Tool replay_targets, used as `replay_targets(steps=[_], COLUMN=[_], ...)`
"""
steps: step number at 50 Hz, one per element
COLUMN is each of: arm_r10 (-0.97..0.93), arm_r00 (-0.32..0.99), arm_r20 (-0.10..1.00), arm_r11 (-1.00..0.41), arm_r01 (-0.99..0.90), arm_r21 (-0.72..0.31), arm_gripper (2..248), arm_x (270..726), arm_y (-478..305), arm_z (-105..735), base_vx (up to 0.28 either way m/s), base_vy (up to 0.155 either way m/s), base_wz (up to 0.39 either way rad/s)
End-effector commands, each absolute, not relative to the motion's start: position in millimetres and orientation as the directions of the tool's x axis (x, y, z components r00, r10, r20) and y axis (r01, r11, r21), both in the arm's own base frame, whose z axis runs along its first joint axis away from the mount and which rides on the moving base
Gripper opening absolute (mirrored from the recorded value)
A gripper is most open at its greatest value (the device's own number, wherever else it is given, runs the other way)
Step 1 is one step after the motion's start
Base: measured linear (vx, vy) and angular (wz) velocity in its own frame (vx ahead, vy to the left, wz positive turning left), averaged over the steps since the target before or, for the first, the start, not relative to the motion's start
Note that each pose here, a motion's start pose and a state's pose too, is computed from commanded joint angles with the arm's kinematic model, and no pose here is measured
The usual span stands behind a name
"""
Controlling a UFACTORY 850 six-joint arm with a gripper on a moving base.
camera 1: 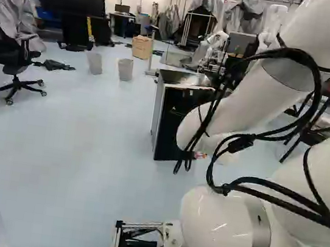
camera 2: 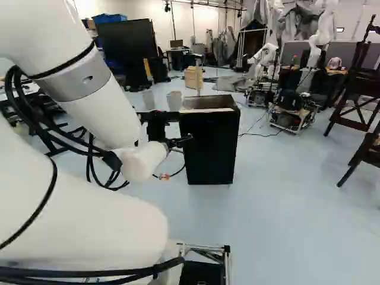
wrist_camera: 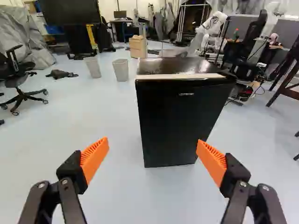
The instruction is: Grab a drink from the fridge
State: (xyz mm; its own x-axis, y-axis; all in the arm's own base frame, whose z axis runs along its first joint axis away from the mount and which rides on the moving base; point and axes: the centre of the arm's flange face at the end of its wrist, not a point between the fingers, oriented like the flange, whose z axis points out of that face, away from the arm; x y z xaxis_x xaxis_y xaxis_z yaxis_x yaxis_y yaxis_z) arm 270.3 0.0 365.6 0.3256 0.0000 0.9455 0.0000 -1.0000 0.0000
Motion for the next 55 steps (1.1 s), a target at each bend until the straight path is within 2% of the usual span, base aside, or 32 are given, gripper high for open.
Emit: replay_targets(steps=[55], arm_r10=[0.000], arm_r00=[0.326], arm_r20=[0.946], arm_r11=[-1.000], arm_r01=[0.000], arm_r21=[0.000], arm_gripper=[247], arm_x=[270.3], arm_y=[0.0], arm_z=[365.6], base_vx=[0.020], base_vy=[0.001], base_wz=[-0.002])
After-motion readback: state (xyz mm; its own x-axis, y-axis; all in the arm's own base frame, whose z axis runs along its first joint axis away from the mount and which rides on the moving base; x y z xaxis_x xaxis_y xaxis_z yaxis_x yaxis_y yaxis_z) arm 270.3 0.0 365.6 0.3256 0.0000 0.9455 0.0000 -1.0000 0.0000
